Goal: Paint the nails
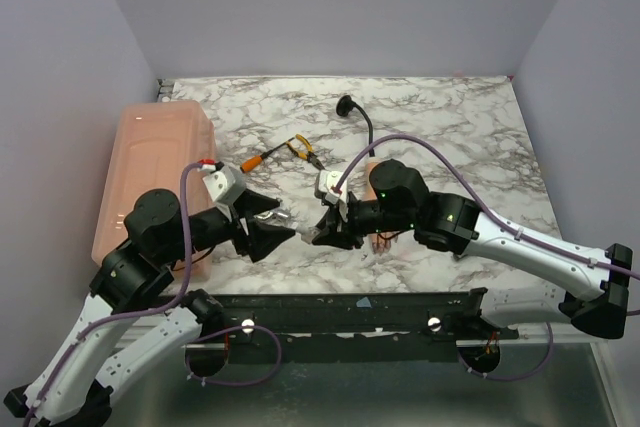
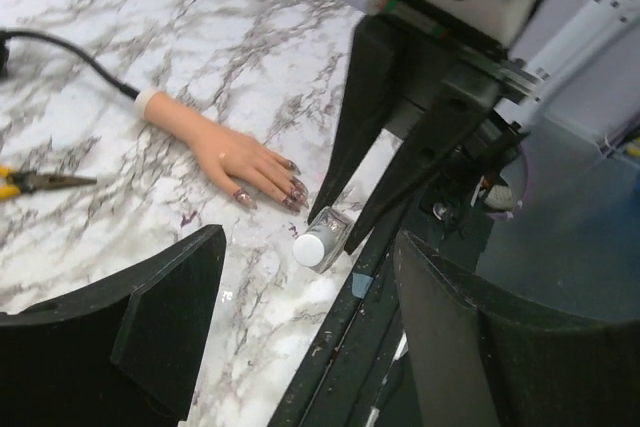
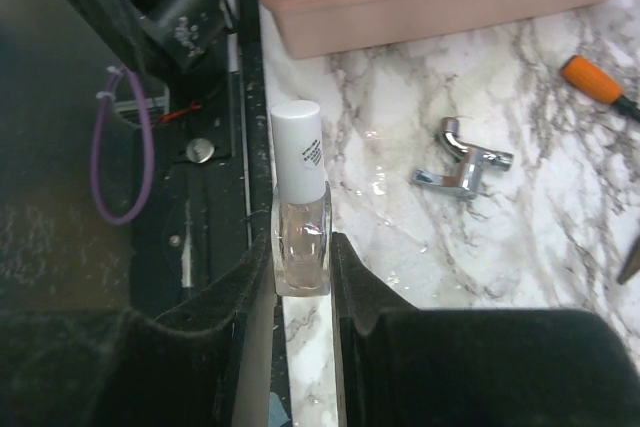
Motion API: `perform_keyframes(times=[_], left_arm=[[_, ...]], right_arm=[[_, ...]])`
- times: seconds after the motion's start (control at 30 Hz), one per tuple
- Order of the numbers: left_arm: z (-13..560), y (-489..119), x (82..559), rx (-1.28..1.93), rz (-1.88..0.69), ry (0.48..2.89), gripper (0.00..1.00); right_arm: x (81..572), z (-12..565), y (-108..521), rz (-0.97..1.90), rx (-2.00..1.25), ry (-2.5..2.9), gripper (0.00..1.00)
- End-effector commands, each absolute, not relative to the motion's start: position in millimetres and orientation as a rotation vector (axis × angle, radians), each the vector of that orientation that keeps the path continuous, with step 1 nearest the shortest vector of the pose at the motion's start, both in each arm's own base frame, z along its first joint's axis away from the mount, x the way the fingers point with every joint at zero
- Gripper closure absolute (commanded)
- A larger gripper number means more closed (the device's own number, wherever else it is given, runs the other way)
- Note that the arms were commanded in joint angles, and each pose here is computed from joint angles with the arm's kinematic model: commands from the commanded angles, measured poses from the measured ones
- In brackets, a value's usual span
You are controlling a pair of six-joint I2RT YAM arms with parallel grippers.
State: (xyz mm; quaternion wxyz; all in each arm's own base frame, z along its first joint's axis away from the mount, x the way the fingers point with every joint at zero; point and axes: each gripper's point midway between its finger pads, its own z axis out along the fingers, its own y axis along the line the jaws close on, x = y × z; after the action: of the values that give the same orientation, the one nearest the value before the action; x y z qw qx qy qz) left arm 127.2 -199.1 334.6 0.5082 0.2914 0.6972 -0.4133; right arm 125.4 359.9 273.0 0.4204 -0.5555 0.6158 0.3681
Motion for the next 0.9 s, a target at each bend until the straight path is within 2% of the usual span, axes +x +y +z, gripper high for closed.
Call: perform_keyframes(times=[0.0, 0.17, 0.6, 0.87], left_arm=[[351.1, -206.1, 87.2, 1.004, -1.064, 1.411, 0.31], [347.1, -205.1, 65.5, 1.113, -1.097, 1.281, 0.31], [326.2, -214.4, 62.6, 1.229, -1.143, 1.306, 0.36], [315.8, -220.8, 58.1, 1.281, -1.215, 1.335, 0.43]], right_arm=[[90.3, 274.7, 353.4, 1.089, -1.502, 1.518, 1.00], [75.8, 278.8, 349.9, 1.158, -1.554, 1.511, 1.00], [60.0, 290.2, 354.2, 1.258, -1.647, 1.465, 1.00], [66.0, 293.8, 358.9, 1.230, -1.643, 1.458, 1.00]])
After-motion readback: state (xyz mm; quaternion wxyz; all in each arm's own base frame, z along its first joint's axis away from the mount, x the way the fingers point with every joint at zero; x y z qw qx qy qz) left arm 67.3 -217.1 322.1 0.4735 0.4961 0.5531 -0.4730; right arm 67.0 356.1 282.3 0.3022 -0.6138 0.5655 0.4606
